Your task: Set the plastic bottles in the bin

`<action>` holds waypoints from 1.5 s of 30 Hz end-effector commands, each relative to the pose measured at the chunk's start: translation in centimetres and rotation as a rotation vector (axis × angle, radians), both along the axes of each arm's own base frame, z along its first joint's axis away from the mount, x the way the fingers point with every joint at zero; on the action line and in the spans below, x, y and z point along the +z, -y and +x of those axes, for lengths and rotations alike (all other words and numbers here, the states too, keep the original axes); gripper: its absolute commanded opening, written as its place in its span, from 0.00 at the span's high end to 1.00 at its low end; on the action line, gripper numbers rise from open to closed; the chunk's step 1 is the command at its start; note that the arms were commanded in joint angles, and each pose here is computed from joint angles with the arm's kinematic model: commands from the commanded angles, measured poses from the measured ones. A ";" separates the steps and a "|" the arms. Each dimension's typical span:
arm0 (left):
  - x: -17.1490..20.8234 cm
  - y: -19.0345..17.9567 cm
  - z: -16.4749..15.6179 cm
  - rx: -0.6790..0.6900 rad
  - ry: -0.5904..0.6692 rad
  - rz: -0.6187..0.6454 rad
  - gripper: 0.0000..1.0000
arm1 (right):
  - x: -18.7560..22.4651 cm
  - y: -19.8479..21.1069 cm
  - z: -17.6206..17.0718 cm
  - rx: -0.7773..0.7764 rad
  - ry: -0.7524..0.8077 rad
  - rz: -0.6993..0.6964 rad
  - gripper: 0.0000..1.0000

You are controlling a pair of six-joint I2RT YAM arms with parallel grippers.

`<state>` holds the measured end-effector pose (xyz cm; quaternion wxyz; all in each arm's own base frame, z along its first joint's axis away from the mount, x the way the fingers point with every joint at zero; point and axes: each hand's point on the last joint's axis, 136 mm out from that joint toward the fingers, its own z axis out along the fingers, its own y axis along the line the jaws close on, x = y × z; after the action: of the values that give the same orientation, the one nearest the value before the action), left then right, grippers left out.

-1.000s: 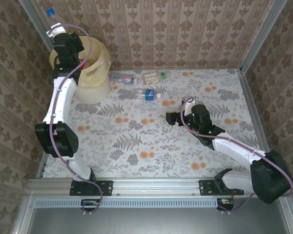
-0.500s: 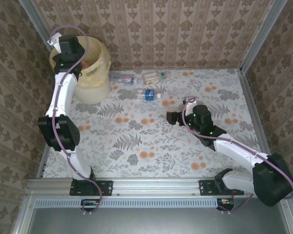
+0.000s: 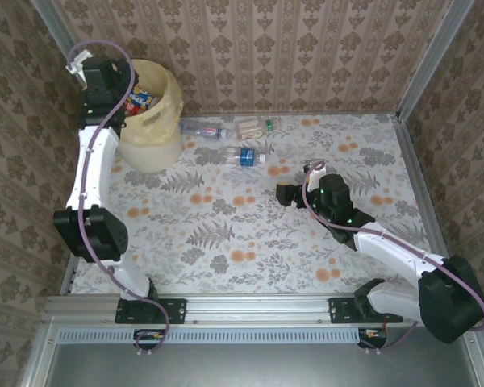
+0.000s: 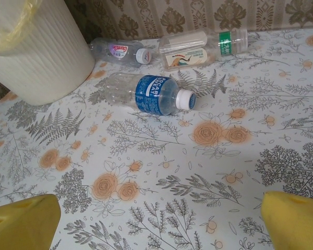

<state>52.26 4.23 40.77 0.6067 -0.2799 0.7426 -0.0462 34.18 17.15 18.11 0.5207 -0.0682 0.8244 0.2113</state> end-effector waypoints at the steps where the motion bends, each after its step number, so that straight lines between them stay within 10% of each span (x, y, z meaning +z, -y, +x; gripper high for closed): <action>1: 2.1 1.3 -0.9 -0.077 0.068 -0.038 0.00 | 0.1 0.2 0.1 -0.029 0.003 0.019 0.00; 19: 1.1 15.2 -1.8 -0.605 0.130 -0.008 0.00 | -1.0 0.3 1.4 -0.117 -0.082 0.109 0.00; 32: -9.4 29.2 -1.0 -1.129 -0.034 0.471 0.00 | -1.6 2.0 0.6 -0.177 -0.118 0.063 0.00; 45: -21.0 33.7 -4.0 -1.594 -0.243 0.671 0.00 | -1.8 2.9 0.1 -0.196 -0.114 0.034 0.00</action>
<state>50.37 -28.86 20.49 0.3949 0.4440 0.7808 -0.1928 34.56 15.19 16.38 0.4880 0.0299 0.8501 0.1956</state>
